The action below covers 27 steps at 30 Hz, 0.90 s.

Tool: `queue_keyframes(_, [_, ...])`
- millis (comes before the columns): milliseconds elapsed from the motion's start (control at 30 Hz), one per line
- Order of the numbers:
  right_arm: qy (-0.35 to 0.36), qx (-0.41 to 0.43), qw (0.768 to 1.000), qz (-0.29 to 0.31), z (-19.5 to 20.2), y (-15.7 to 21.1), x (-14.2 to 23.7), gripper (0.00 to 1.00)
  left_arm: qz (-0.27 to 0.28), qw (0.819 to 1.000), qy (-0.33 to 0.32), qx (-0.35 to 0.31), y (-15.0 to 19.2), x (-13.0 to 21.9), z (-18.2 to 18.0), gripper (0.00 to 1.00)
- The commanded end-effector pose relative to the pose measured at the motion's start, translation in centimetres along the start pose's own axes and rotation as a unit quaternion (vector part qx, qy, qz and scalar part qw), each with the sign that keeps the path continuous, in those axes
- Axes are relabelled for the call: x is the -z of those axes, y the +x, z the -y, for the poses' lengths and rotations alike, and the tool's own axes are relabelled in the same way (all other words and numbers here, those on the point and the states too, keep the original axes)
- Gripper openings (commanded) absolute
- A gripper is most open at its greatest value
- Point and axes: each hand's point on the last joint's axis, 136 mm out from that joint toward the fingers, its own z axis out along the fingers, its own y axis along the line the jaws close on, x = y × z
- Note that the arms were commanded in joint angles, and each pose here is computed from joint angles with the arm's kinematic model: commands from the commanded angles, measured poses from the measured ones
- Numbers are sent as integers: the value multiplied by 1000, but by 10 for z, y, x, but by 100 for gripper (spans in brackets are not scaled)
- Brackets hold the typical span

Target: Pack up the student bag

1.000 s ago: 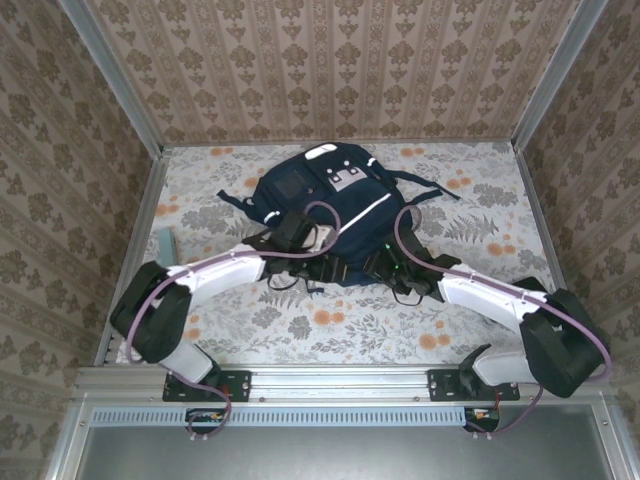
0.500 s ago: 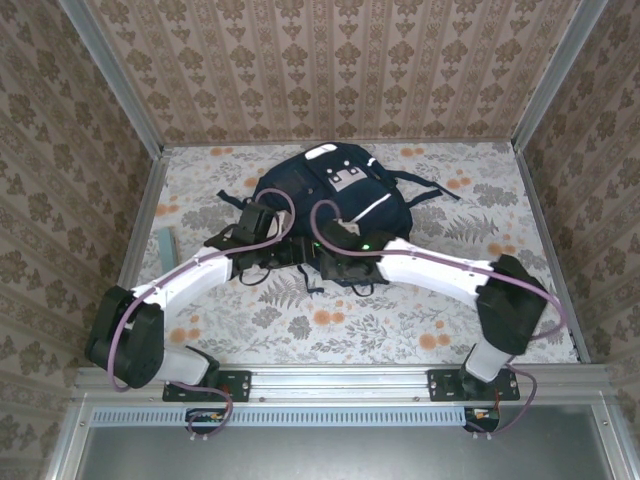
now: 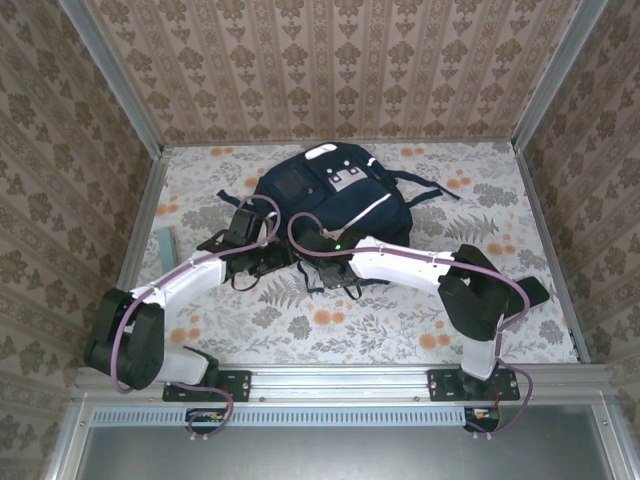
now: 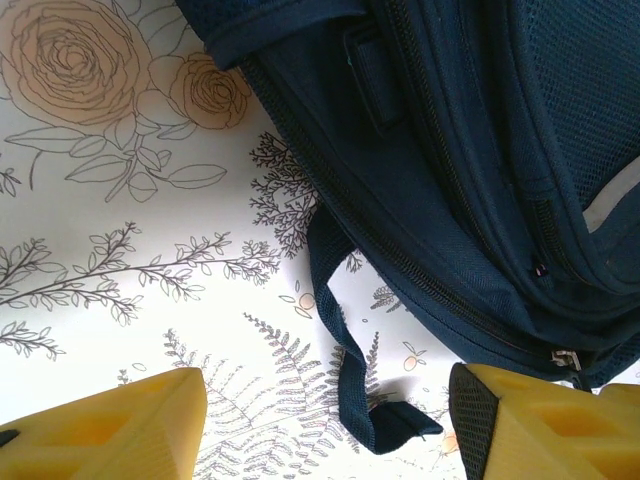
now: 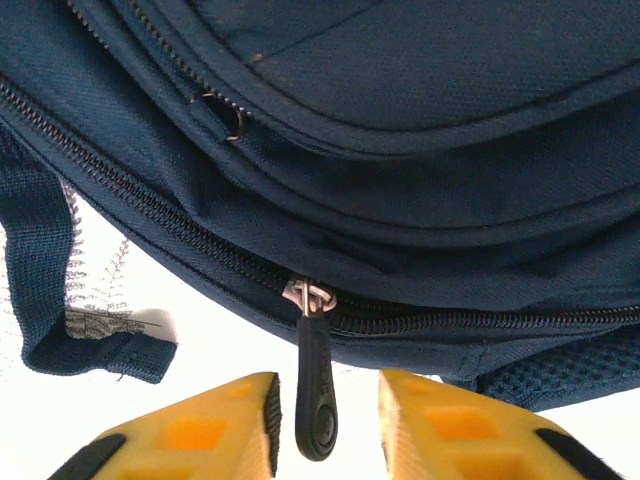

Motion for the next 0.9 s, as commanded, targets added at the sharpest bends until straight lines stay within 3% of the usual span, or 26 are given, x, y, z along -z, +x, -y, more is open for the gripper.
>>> queue_keyframes(0, [24,6,1000,1,7,-5,-2,27,4,1000,15,15,-1,5,4,66])
queue_keyframes(333, [-8,4,1000,17,0,-11,4,0,-1,993,92,67,0,0,27,61])
queue_keyframes(600, [-151,10,987,56,-36,-24,39,0,-24,987,131,93,2,-17,36,62])
queue_keyframes(867, [-238,7,968,74,-57,-33,67,0,-32,979,170,110,-3,-30,48,62])
